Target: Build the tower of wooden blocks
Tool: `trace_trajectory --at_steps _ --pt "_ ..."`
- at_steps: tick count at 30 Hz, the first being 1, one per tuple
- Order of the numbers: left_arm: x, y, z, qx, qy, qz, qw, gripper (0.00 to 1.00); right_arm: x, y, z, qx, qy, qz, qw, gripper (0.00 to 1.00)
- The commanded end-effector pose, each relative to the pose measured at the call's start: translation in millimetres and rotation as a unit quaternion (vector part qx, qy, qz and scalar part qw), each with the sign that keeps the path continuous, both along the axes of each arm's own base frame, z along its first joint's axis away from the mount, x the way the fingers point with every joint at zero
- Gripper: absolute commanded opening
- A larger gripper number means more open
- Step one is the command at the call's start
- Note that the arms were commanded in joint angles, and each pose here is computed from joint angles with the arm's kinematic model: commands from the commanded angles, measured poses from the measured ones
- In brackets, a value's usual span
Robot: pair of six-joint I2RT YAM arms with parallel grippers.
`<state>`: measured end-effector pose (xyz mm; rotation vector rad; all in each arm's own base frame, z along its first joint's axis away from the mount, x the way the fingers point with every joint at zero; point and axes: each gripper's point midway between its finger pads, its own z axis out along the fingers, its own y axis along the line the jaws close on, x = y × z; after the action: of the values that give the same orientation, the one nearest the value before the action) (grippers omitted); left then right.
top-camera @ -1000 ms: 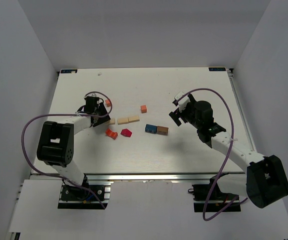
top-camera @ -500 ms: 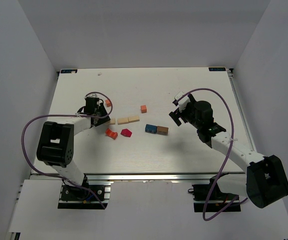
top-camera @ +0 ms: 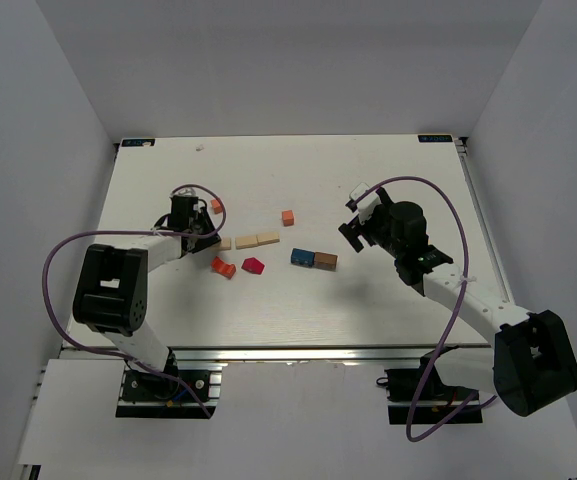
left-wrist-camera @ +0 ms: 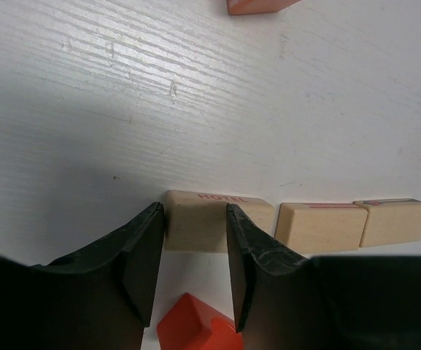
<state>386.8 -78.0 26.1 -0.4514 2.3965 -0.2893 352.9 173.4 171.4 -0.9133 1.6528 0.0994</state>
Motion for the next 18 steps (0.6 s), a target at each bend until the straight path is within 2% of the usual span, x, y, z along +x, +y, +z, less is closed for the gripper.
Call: trace_trajectory --at_steps 1,18 --pt "-10.8 -5.0 6.0 -0.013 0.0 -0.019 1.0 0.49 6.0 -0.4 10.1 0.009 -0.01 -0.007 1.0 0.9" --pt "-9.6 -13.9 4.8 -0.03 -0.002 -0.007 1.0 0.47 5.7 -0.6 10.9 0.01 -0.011 -0.008 1.0 0.89"
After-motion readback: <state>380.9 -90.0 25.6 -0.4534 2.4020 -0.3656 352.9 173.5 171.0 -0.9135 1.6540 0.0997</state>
